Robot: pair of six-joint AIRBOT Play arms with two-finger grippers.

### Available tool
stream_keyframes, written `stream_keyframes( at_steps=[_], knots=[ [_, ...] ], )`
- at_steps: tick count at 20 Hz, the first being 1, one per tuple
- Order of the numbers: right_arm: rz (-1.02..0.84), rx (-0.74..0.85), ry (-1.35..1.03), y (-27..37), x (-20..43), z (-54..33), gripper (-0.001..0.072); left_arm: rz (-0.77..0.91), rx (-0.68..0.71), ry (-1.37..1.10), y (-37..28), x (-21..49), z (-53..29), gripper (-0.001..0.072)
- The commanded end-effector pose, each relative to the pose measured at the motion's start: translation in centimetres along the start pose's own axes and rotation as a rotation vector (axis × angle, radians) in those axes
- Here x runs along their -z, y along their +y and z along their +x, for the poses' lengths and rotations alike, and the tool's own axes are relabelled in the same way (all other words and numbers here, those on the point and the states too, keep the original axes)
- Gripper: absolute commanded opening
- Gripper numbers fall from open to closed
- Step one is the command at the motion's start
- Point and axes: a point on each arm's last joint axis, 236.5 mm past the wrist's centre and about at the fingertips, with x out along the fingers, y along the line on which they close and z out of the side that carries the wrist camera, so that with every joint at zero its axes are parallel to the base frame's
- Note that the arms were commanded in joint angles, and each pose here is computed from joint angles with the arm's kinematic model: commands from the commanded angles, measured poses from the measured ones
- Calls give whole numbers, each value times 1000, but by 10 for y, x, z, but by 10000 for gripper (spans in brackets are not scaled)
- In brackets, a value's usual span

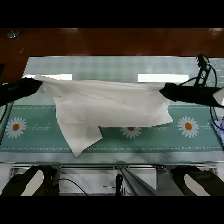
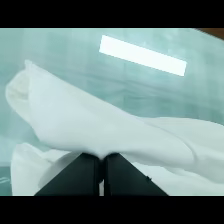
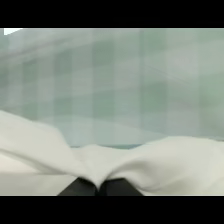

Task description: Fold the shirts.

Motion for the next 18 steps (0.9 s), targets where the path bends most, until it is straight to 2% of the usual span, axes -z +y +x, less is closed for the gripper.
stream_keyframes(
  at_steps=[1, 2, 3, 4, 6, 9, 11, 13, 16, 18],
  knots=[
    [168, -27, 8, -32, -43, 52, 236, -32, 27, 56, -8, 6, 57, 214],
    [192, -60, 54, -33, -51, 54, 590, -20, 46, 87, -16, 7, 66, 634],
    [198, -79, 109, -37, -56, 48, 630, -16, 60, 119, -20, 6, 69, 698],
    [192, -84, 152, -45, -59, 35, 630, 7, 54, 164, -16, 5, 66, 698],
    [153, -25, 228, -80, -53, -4, 630, 13, -60, 282, 24, 15, 50, 697],
    [174, 248, 288, -171, -12, -58, 630, -166, -252, 532, 102, 80, 9, 697],
    [297, 245, 219, -188, 20, -56, 629, -333, -213, 685, 108, 143, -8, 697],
    [356, 153, 205, -175, 64, -37, 629, -392, -133, 716, 99, 176, -5, 697],
    [396, -2, 221, -145, 109, -18, 629, -456, -77, 681, 92, 190, 7, 697],
    [407, 0, 228, -147, 125, -13, 627, -506, -46, 675, 88, 191, 16, 697]
  ],
)
